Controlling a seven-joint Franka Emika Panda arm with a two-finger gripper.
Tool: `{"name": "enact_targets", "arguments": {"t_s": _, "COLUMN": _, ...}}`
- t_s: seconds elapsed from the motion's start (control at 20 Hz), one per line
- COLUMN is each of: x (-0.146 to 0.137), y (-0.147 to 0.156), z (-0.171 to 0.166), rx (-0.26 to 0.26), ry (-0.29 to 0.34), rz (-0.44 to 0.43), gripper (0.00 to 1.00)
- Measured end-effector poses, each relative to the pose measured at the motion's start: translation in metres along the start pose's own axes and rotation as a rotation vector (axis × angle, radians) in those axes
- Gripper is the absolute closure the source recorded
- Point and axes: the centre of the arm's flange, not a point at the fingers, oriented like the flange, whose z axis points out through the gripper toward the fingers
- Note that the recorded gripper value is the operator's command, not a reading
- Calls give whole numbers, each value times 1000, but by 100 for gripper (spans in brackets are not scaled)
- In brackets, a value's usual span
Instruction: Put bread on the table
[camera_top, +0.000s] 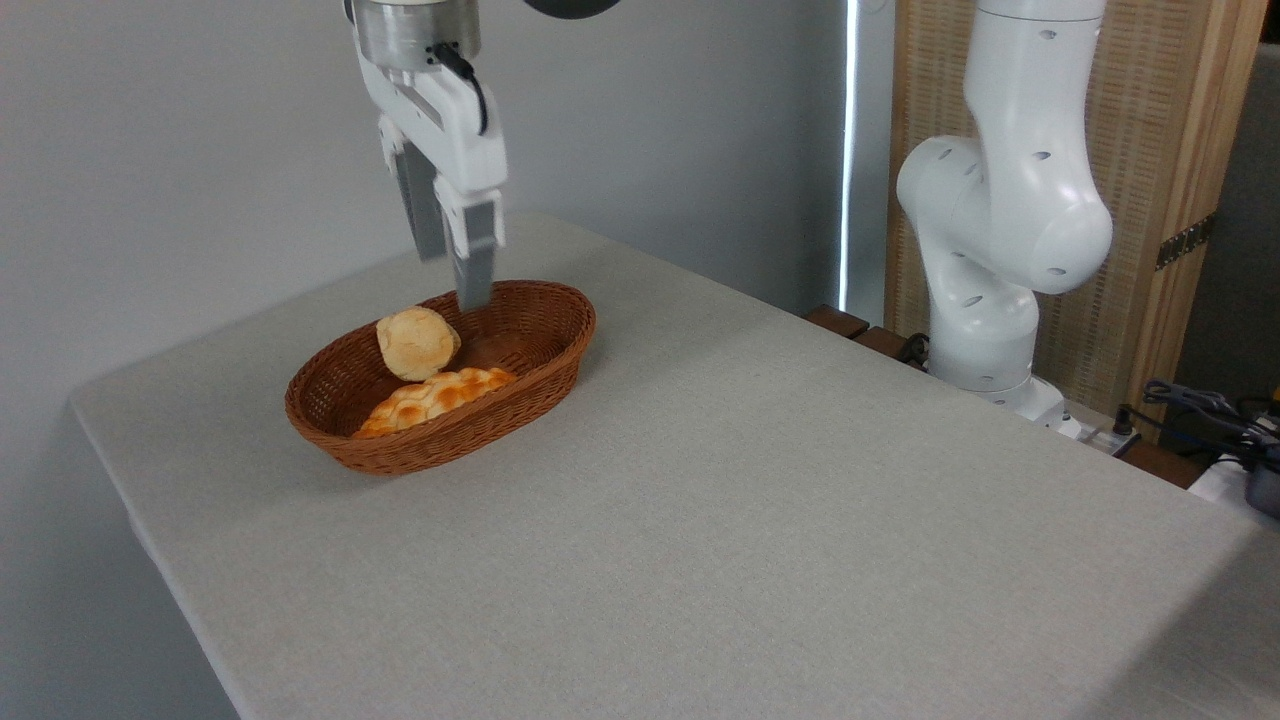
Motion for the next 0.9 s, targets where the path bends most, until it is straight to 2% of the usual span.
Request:
{"name": "enact_targets", "arguments": {"t_s": 0.15, "x": 24, "y": 35, "z": 6, "rx": -54, "ry": 66, "rz": 44, "gripper": 0}}
{"name": "enact_targets", "arguments": {"t_s": 0.25, "x": 38, "y": 61, "z": 24, "rx": -50, "ry": 81, "rz": 90, "gripper": 0}}
{"name": "enact_targets", "arguments": {"t_s": 0.45, "x": 55, "y": 102, "z": 82, "rx": -20, "ry": 114, "rz": 156, "gripper": 0}}
{"name": "enact_targets", "arguments": {"t_s": 0.6, "x": 50, "y": 103, "z": 107, "rx": -10, "ry": 115, "rz": 175, "gripper": 0}}
{"name": "enact_targets", "arguments": {"t_s": 0.75, "x": 45, "y": 99, "z": 117, "rx": -5, "ry": 108, "rz": 233, "gripper": 0}}
{"name": "enact_targets", "arguments": {"t_s": 0.9, "x": 44, "y": 96, "z": 122, "rx": 16, "ry": 130, "rz": 253, "gripper": 0}}
